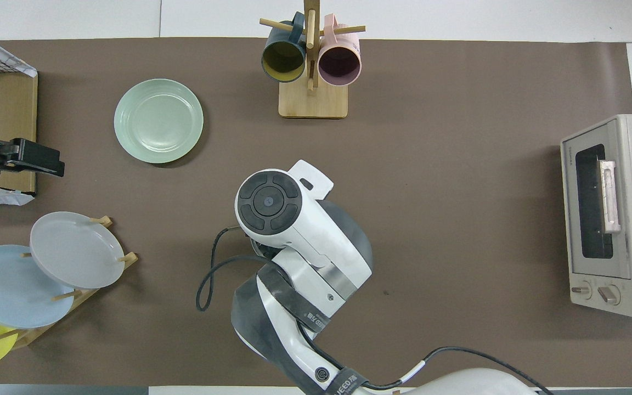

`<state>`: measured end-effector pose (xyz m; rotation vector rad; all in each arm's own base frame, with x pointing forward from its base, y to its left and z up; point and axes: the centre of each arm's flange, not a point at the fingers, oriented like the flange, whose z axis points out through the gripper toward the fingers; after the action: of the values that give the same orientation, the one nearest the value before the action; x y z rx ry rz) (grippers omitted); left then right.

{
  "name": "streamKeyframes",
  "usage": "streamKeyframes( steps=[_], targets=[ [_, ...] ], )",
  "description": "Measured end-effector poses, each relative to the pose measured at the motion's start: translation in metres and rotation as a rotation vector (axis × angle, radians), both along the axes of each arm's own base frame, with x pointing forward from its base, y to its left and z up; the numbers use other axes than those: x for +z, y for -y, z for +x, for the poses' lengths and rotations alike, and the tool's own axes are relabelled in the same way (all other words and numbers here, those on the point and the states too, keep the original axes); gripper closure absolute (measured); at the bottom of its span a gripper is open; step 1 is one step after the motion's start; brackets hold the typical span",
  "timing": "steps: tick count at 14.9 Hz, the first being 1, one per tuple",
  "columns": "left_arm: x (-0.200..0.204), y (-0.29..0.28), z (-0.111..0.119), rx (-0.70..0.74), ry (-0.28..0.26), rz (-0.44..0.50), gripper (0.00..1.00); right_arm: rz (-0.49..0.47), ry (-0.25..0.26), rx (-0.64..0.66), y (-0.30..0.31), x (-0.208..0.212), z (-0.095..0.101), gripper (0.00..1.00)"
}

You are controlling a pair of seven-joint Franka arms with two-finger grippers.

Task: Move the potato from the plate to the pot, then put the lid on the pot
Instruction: 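Lower the glass lid onto the pot with the right gripper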

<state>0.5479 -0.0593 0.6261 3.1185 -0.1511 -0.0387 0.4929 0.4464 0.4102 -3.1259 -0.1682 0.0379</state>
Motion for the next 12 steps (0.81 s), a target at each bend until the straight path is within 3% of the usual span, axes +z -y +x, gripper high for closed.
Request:
streamKeyframes(
  steps=[12],
  targets=[
    [-0.0023,-0.0015,-0.0003,0.002,-0.007,0.001,0.0,-0.003,-0.003,-0.005,0.0026,-0.0019,0.0019,0.34]
  ],
)
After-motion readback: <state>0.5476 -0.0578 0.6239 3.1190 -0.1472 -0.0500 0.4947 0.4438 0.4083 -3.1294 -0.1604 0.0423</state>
